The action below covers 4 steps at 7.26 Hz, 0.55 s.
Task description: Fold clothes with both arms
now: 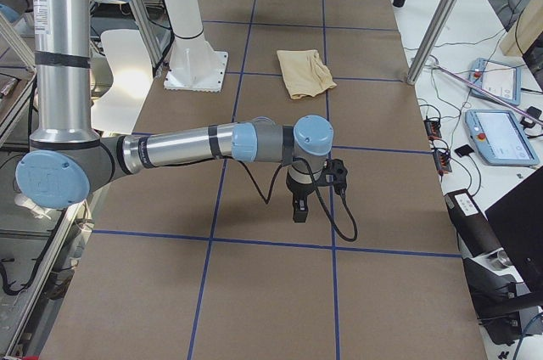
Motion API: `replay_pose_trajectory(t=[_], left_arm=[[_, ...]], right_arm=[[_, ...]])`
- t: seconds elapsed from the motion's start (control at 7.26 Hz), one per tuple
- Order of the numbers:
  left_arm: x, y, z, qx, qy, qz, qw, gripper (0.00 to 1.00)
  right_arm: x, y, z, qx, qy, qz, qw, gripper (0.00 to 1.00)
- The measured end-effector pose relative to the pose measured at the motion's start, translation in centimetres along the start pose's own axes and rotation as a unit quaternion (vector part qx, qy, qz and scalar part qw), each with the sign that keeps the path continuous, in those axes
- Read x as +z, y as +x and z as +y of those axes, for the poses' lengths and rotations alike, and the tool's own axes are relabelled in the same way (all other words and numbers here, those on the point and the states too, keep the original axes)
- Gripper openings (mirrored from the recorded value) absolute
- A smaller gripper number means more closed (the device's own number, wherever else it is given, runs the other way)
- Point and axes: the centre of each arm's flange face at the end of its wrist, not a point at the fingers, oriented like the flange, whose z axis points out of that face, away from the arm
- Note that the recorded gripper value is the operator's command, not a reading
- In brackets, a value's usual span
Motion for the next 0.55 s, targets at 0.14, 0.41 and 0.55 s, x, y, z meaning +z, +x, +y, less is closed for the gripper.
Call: replay_pose_trajectory(t=[0.14,0.41,0.55], left_arm=[[-0.04,0.02,0.16,0.001,0.000,-0.001,1.0000,0.99],[-0.12,0.00,0.40,0.000,0.000,-0.002,1.0000,0.99],[0.09,-0.14,0.54,-0.002,-0.003,-0.002,1.0000,0.99]], right_arm=[[0.03,0.00,0.21,0.001,0.000,-0.001,1.0000,1.00],[0.02,-0.04,0.54,0.003,0.000,-0.014,0.9999,1.00],[-0.18,-0.15,0.71,0.004,0.003,-0.023,0.9997,1.00]])
